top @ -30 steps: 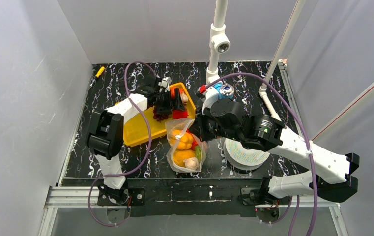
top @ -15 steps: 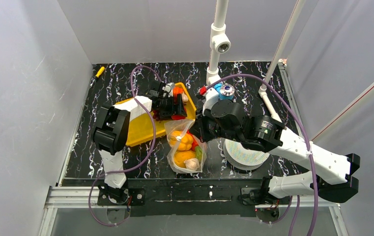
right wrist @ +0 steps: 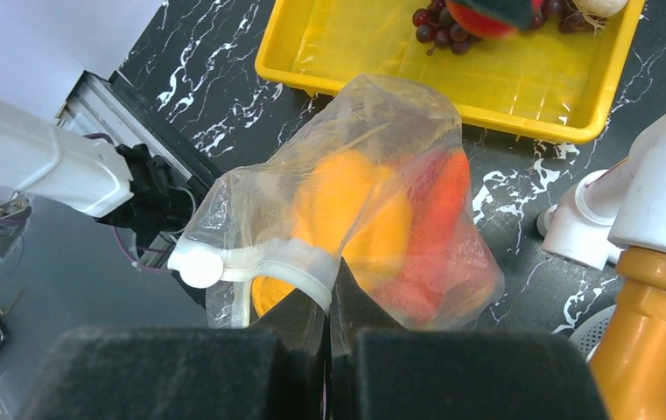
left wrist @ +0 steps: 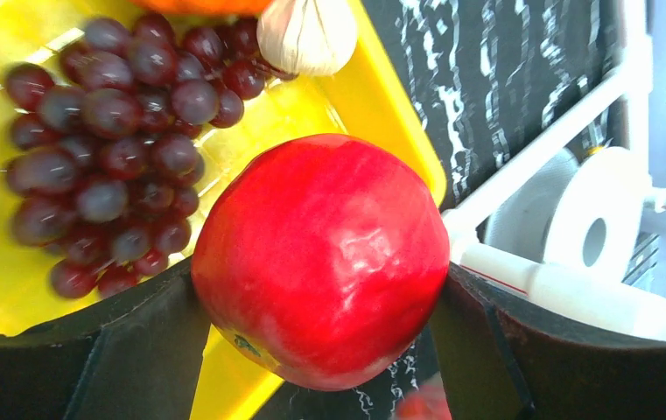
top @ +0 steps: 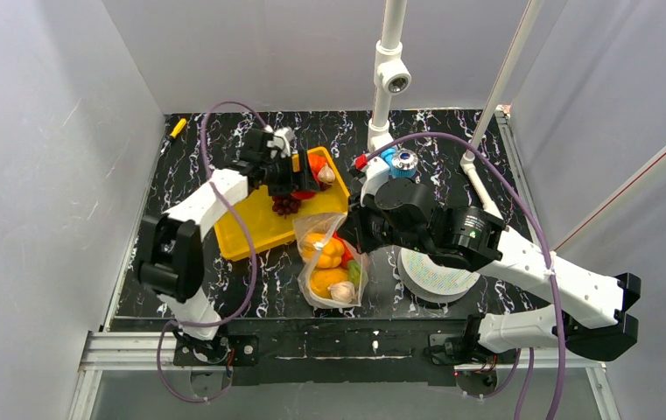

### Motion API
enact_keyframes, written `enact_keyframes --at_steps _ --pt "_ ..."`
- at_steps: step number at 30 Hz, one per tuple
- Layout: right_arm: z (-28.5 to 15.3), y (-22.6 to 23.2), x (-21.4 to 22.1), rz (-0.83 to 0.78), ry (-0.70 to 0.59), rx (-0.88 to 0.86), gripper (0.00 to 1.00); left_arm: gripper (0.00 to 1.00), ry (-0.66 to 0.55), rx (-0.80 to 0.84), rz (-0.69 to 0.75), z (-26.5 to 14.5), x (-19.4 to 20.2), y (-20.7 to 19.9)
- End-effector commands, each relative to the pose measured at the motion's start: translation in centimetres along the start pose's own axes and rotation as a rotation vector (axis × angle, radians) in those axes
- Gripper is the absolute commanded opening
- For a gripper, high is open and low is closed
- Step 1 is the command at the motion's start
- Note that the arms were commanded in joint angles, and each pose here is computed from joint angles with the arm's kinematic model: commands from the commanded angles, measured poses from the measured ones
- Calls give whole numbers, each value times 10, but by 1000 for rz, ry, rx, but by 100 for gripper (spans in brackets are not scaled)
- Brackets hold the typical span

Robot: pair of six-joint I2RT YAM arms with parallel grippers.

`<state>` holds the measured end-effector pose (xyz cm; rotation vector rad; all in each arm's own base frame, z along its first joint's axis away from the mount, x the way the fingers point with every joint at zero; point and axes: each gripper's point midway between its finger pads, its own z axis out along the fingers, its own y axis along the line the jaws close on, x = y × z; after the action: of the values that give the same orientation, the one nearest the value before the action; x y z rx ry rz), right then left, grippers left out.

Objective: Place the food in the zip-top bag and seal the zipper
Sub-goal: Pick up the fake fruit from the bin, then place the fake fruit in the zipper food storage bag.

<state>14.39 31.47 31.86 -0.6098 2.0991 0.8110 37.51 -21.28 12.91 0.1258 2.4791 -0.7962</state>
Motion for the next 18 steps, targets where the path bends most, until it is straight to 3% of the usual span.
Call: enact_keyframes --at_steps 1,13,18 --pt "-4 0 -31 34 -103 25 1 17 -96 -1 16 -71 -13 -11" --pt "21 12 -53 36 -106 51 1 14 -256 -4 33 -221 49 -48" --pt "28 14 -61 39 -110 71 1 9 -291 153 35 -262 87 -83"
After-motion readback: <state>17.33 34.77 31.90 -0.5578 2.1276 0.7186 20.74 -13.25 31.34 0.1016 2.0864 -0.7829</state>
